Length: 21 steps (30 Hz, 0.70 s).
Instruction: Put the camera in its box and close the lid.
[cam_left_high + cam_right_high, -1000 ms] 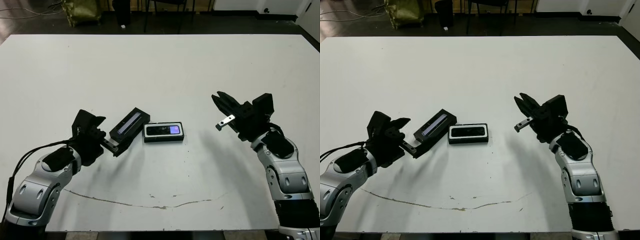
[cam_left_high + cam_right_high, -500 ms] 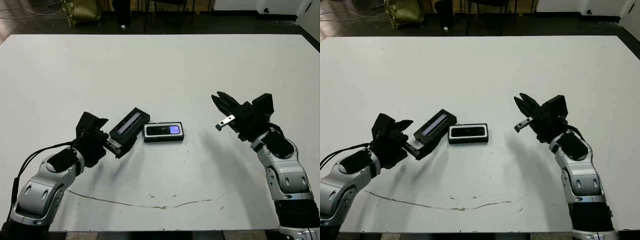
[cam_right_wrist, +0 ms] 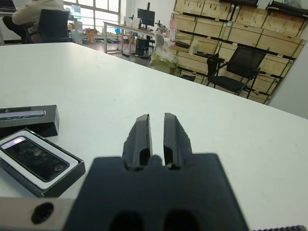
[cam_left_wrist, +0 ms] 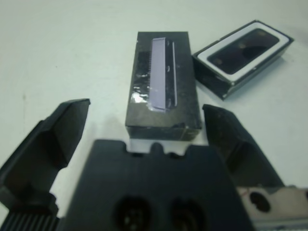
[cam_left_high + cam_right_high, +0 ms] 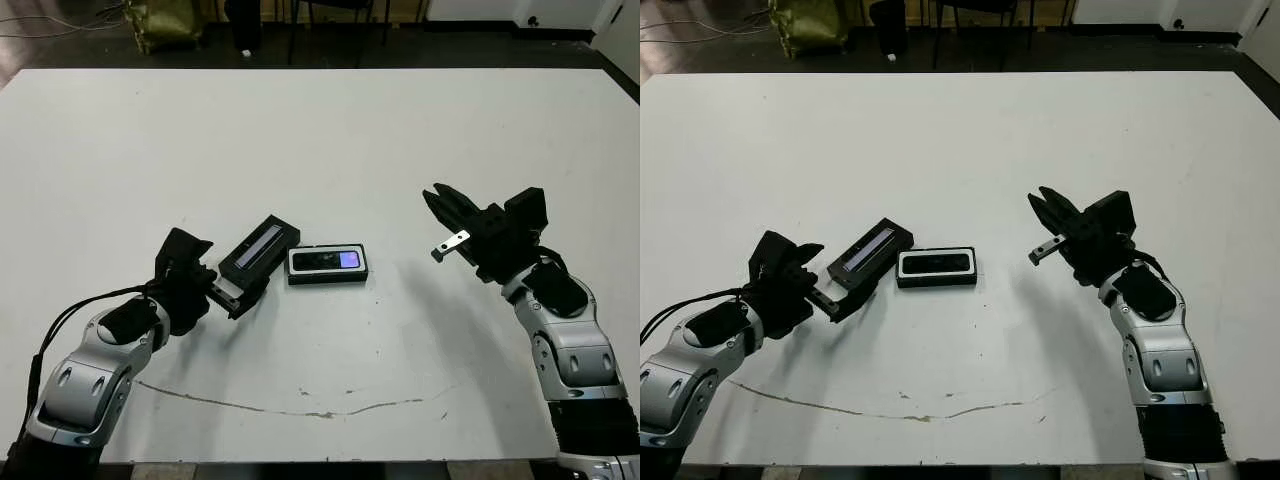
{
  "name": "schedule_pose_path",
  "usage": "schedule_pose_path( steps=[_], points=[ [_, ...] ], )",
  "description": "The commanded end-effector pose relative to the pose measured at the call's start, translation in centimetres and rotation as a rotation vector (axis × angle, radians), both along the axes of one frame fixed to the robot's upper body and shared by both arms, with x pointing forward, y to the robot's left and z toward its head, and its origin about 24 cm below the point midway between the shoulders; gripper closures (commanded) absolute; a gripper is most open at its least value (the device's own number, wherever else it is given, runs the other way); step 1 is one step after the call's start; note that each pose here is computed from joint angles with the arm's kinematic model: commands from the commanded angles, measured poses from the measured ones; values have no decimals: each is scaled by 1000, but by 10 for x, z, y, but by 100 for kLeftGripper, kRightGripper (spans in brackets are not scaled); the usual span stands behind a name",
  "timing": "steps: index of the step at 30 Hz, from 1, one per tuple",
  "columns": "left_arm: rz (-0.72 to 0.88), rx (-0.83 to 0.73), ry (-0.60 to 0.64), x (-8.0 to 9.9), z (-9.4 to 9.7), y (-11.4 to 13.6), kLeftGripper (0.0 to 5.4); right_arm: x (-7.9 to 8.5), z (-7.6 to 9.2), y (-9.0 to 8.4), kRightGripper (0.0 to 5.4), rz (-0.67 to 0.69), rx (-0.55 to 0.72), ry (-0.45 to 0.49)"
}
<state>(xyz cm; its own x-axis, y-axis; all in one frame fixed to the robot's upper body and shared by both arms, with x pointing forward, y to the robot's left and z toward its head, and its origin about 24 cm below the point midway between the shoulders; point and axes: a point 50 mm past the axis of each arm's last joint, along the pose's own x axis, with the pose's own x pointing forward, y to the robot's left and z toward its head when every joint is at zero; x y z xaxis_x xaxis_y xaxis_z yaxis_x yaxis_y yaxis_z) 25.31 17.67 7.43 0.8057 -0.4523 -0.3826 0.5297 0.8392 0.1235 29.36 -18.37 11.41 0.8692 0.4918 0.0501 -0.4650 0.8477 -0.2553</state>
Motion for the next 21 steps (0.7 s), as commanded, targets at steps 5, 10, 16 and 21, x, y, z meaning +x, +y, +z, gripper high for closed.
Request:
schedule_pose_path(
  steps=[5, 10, 16, 21],
  points=[
    [-2, 15, 44, 0, -7, 4, 1, -2, -8, -3, 540, -3, 0, 38],
    [7, 3, 80, -1, -9, 3, 1, -2, -8, -4, 540, -4, 1, 36],
    [-11, 33, 78, -3, -11, 2, 1, -2, -7, -4, 540, -4, 9, 39],
    [-18, 39, 71, -4, -12, 1, 1, -2, -8, -4, 540, -9, 1, 41]
  ],
)
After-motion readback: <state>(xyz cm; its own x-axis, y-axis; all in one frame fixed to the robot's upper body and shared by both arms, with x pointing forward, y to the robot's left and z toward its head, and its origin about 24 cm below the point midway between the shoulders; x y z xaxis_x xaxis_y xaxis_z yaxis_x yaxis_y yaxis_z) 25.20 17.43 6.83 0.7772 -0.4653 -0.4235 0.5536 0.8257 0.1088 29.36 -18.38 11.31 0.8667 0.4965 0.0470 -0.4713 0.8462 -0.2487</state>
